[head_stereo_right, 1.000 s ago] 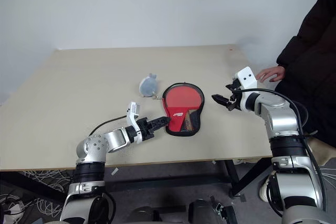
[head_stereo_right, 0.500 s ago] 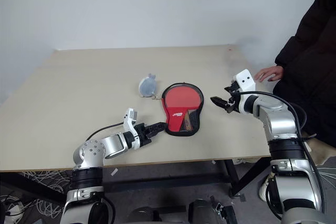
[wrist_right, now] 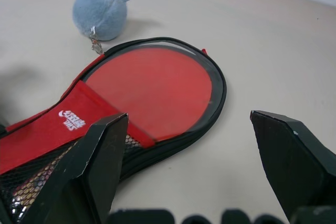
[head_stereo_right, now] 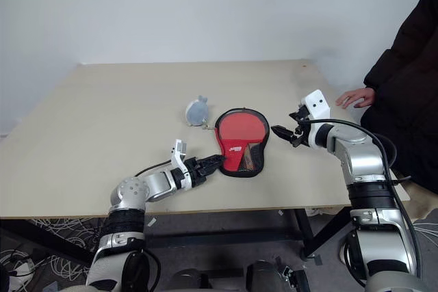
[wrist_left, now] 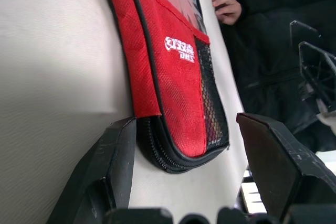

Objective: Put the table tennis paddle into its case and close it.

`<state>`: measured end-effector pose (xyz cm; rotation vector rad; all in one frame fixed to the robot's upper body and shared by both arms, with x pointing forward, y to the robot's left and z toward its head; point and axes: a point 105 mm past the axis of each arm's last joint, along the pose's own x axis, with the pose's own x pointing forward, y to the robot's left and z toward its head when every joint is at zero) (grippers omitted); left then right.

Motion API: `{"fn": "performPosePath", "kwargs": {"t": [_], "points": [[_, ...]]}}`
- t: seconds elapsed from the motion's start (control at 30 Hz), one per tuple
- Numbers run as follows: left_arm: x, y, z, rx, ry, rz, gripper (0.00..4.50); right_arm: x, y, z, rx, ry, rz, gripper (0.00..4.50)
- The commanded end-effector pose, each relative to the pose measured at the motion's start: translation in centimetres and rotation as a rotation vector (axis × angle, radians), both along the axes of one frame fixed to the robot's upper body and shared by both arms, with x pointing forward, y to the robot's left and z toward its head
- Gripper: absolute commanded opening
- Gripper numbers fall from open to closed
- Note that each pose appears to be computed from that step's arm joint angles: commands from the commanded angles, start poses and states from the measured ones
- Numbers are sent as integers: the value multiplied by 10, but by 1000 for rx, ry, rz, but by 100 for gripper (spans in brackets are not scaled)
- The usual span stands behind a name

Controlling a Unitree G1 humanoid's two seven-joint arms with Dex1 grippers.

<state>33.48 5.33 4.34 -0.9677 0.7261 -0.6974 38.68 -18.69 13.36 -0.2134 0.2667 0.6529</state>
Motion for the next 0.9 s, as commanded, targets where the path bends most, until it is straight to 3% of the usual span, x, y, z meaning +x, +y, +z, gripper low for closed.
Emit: {"fn": "performPosePath", "kwargs": {"t": [0.03, 0.63, 0.77, 0.9], "points": [[10, -7, 12, -63, -18, -4, 321, -1, 7, 14, 26, -51, 19, 401], [20, -13, 6, -74, 33, 13, 321, -3, 13, 14, 33, -44, 31, 401], [20, -10, 5, -68, 37, 18, 243, -3, 12, 14, 32, -43, 29, 401], [23, -6, 5, -71, 41, 35, 132, -2, 12, 16, 32, -45, 30, 401]]}}
